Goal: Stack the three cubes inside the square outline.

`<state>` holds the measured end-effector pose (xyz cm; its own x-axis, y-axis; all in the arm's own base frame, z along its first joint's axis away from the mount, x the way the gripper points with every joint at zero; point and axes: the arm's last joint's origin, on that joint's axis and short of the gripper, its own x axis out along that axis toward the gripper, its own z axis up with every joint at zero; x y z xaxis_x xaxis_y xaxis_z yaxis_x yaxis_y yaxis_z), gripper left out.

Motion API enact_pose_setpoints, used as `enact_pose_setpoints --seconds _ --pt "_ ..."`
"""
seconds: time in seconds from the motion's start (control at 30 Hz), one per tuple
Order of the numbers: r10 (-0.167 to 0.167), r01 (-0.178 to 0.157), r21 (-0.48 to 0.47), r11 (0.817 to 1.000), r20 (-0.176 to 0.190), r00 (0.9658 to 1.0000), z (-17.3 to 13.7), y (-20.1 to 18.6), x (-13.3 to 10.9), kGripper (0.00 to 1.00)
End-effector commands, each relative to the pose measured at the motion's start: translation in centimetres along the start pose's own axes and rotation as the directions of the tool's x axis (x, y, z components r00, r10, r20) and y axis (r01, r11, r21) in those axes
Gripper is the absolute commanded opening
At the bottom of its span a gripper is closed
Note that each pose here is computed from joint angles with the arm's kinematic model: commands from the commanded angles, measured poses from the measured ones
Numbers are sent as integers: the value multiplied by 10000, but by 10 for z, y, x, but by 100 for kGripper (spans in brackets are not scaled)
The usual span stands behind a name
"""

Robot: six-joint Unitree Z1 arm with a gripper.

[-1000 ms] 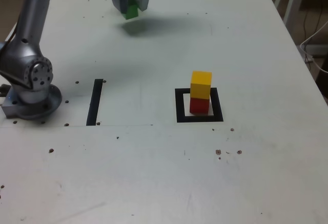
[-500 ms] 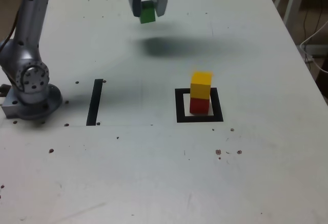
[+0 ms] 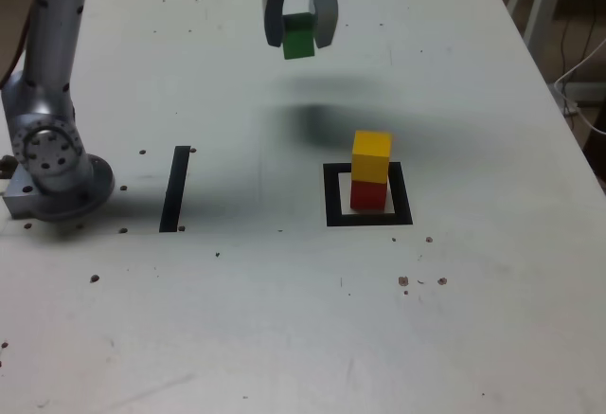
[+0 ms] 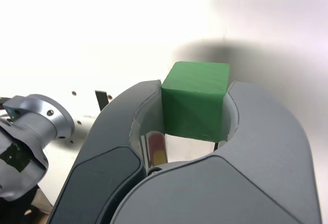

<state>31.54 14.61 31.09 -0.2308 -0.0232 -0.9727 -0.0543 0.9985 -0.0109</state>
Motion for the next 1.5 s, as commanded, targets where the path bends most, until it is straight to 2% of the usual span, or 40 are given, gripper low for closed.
enact_pose_setpoints --seconds 0.0,0.37,0.87,1.2,1.47 --pt "2 -1 237 9997 -32 10000 -1 -13 -6 27" --pt "203 -215 1423 9896 100 9997 14 -69 -19 27" --pt "552 -621 2747 9595 329 9979 24 -121 -24 27" --pt "685 -817 3208 9436 523 9963 28 -148 -26 27" --pt "656 -803 3432 9358 540 9964 37 -165 -23 27"
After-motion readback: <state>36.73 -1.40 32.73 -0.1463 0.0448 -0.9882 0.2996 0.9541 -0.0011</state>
